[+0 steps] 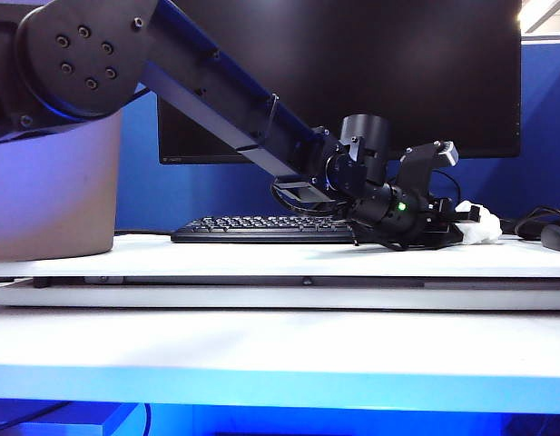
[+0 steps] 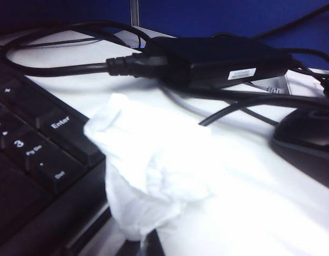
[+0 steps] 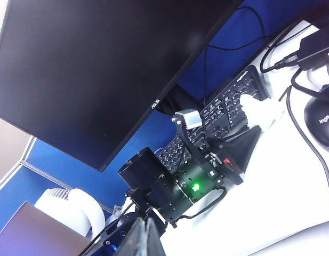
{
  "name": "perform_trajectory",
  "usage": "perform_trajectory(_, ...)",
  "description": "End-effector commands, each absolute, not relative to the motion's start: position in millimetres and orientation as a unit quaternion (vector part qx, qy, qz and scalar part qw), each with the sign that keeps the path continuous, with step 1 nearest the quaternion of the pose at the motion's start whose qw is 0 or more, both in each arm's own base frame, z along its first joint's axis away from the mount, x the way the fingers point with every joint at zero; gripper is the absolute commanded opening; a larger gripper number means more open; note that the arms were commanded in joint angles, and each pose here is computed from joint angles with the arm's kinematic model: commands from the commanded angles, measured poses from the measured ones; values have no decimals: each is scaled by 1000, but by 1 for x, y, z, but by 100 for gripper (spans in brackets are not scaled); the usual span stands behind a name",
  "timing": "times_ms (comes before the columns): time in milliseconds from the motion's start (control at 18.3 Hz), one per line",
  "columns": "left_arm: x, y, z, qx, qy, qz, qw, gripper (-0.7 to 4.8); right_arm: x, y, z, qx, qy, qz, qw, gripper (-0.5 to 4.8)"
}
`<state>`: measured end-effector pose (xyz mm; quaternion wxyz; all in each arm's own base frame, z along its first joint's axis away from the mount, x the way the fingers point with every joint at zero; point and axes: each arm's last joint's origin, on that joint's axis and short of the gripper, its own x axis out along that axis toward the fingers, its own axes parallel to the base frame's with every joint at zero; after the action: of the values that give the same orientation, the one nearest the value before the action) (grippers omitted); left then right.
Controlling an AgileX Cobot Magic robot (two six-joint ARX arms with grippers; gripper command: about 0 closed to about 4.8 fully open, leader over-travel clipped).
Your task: Pick up all paper balls from the table and place them in the pink trash can.
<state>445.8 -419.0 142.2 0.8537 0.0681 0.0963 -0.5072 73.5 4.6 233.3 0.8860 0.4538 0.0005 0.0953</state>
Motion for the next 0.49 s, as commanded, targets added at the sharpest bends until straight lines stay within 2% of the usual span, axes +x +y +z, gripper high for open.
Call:
perform_trajectory(55,443,-417,157,71,113,-506,853,-6,72,5,237,460,-12,103,882,-5)
perform_trajectory(274,431,-407,237,65,73,-516,851,-6,68,7,257,436,-90,179,877,-5)
perform_trajectory(383,417,-394,296,62,38,-514,854,-6,62,9,269,410,-130,247,868,-5)
perform_trajectory(492,406,-384,328,79,19,-514,854,-6,57,10,277,389,-161,287,861,-5)
